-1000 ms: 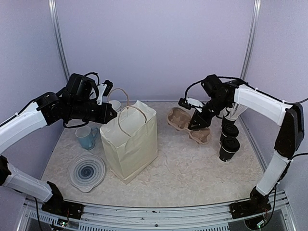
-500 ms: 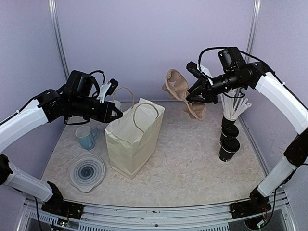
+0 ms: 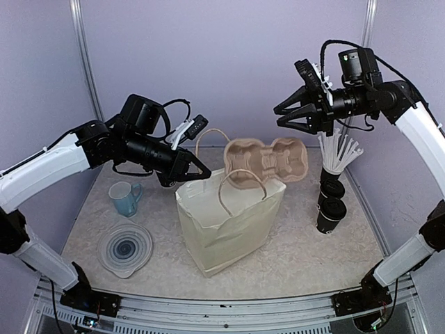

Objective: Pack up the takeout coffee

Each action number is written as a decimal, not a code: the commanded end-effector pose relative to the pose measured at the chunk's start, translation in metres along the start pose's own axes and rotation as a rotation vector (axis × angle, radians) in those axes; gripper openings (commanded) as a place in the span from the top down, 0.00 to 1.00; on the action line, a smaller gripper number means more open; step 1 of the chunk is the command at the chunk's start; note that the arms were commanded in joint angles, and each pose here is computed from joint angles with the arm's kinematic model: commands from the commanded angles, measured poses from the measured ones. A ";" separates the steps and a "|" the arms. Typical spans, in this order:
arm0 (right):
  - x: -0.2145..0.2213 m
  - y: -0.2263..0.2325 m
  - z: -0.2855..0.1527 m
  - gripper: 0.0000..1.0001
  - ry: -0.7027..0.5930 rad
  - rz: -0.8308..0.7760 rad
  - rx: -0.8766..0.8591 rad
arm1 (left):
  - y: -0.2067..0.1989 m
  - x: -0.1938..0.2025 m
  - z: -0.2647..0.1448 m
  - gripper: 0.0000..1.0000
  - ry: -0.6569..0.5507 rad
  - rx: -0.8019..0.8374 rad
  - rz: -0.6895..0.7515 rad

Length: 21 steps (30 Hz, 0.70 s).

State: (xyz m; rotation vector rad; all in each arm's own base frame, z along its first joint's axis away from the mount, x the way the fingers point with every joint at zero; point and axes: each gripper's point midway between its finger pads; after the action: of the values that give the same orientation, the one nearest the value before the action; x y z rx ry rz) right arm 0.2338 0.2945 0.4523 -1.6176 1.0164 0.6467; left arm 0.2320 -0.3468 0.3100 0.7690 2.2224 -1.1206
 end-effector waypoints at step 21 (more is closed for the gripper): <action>0.069 0.043 -0.003 0.69 0.212 0.061 -0.024 | 0.010 -0.001 0.066 1.00 0.121 0.012 0.085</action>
State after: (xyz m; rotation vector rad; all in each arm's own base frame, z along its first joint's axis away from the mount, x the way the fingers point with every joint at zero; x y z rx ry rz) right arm 0.2256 0.2913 0.3811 -1.7258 1.1619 0.6236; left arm 0.2495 -0.4026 0.2782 0.9404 2.2420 -1.1151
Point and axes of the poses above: each gripper's point midway between its finger pads, its own z axis out along the fingers, its own y axis along the line the jaws close on, x = y × z, and after that the axes turned 12 degrees about -z, right-handed
